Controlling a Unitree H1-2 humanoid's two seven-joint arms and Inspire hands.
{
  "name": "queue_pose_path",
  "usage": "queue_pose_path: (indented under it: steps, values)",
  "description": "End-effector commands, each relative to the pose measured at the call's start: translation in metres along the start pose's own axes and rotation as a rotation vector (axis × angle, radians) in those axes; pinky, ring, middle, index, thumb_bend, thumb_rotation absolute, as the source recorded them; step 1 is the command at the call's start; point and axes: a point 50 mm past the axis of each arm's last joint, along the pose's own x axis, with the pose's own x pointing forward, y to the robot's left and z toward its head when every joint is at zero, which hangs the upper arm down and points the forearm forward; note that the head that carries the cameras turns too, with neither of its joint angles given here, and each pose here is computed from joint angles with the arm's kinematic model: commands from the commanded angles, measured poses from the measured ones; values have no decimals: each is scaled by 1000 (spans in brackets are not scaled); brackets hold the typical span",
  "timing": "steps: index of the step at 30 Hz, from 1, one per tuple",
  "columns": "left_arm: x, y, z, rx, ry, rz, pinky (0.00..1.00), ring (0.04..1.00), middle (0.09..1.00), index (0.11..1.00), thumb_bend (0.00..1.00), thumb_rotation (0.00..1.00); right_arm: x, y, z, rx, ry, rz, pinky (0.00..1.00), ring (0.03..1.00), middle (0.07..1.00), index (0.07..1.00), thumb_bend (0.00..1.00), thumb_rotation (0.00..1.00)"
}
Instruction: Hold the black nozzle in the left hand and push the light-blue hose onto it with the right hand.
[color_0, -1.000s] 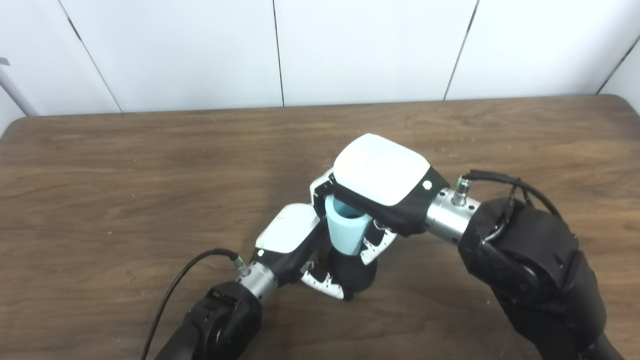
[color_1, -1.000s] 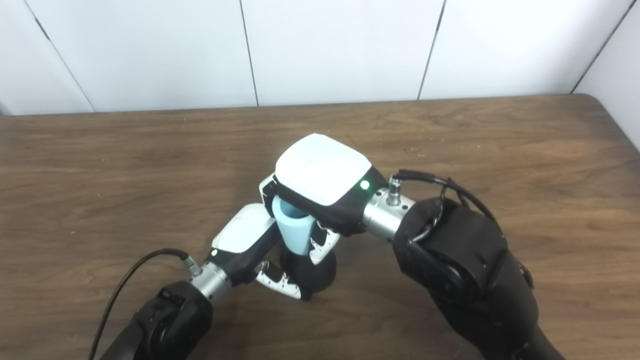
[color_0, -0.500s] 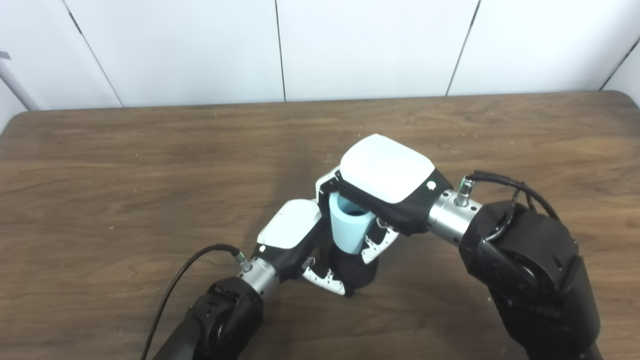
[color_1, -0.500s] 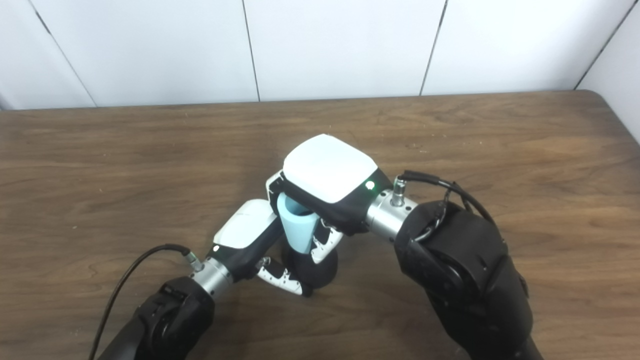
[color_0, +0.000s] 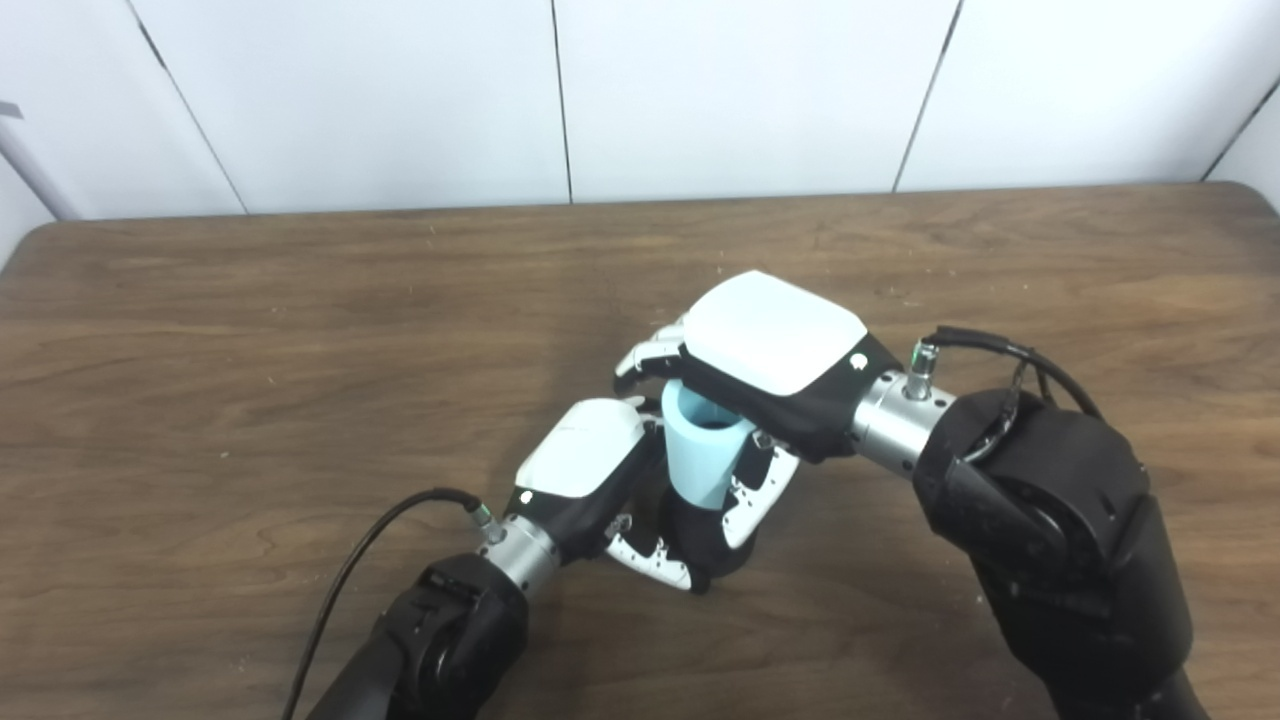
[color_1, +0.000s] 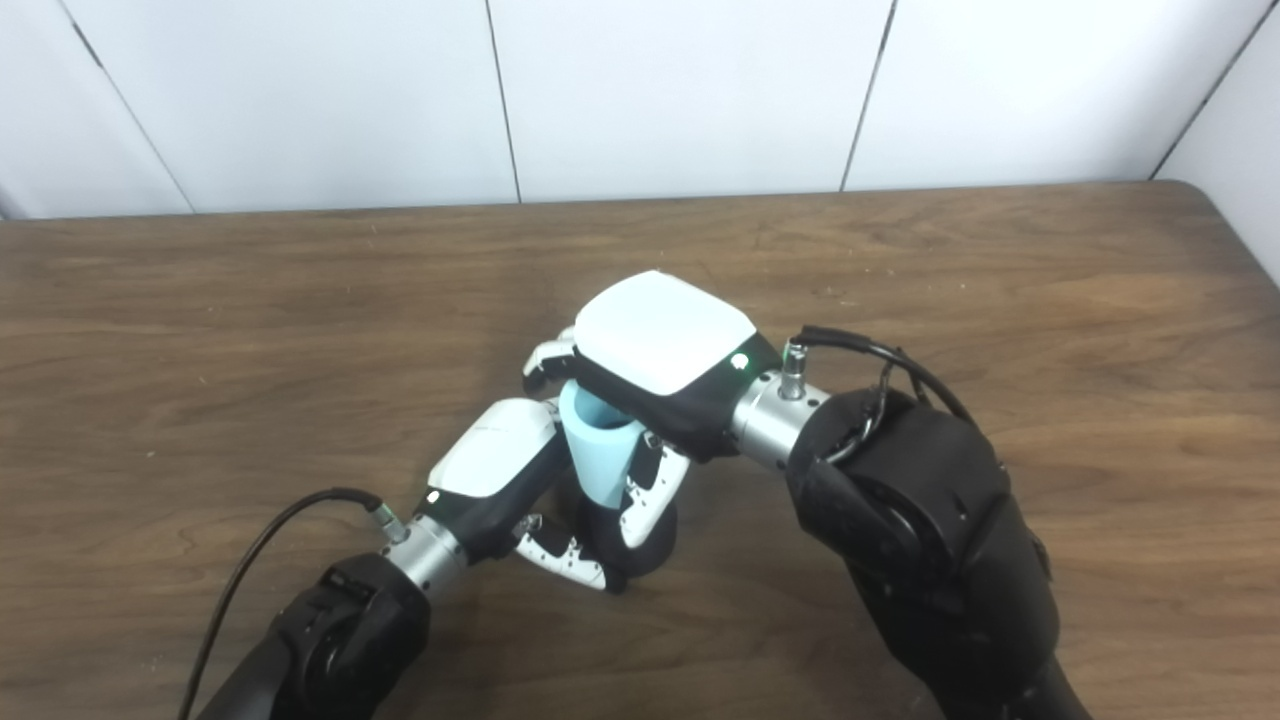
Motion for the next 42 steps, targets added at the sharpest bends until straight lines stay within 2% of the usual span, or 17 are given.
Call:
queue_pose_path:
  steps: [1, 9, 12, 16, 21, 26, 29, 31, 34, 38, 42]
  values:
    - [-12, -43, -8, -26, 61, -214, 894, 639, 488, 488, 521, 0, 2, -9, 0, -41, -1, -33, 969, 979, 991, 908, 999, 400]
    - [-13, -44, -9, -17, 67, -216, 912, 696, 522, 467, 518, 0, -9, -27, 4, -53, -33, -148, 1000, 1000, 1000, 989, 1000, 437]
    - [-12, -44, -8, -14, 71, -218, 918, 683, 516, 471, 519, 0, -14, -35, 4, -71, -33, -205, 1000, 1000, 1000, 980, 1000, 456]
    - [-10, -44, -9, -15, 70, -219, 905, 642, 504, 480, 520, 0, -22, -42, 6, -95, -22, -271, 1000, 1000, 1000, 965, 1000, 541]
    - [-10, -44, -8, -19, 67, -216, 898, 633, 500, 482, 521, 0, -32, -41, 5, -122, -9, -336, 1000, 992, 985, 933, 997, 556]
    - [-11, -46, -9, -22, 63, -217, 893, 632, 498, 483, 521, 0, -39, -41, -4, -114, 7, -367, 992, 981, 966, 926, 982, 587]
    - [-11, -44, -10, -20, 64, -216, 893, 632, 498, 483, 521, 0, -45, -41, -9, -71, 8, -382, 984, 972, 956, 924, 992, 520]
    - [-11, -43, -12, -18, 65, -215, 893, 632, 498, 483, 521, 0, -51, -37, -11, -39, 0, -392, 977, 962, 954, 923, 1000, 514]
    - [-11, -40, -13, -20, 67, -211, 893, 633, 498, 483, 521, 0, -64, -32, -12, -37, -14, -385, 974, 964, 975, 951, 932, 548]
    - [-11, -37, -15, -20, 70, -204, 893, 633, 493, 486, 521, 0, -81, -23, -10, -39, -33, -338, 999, 990, 998, 973, 807, 644]
    - [-12, -37, -16, -22, 71, -198, 893, 633, 490, 487, 521, 0, -89, -14, -8, -16, -50, -300, 1000, 1000, 1000, 972, 788, 692]
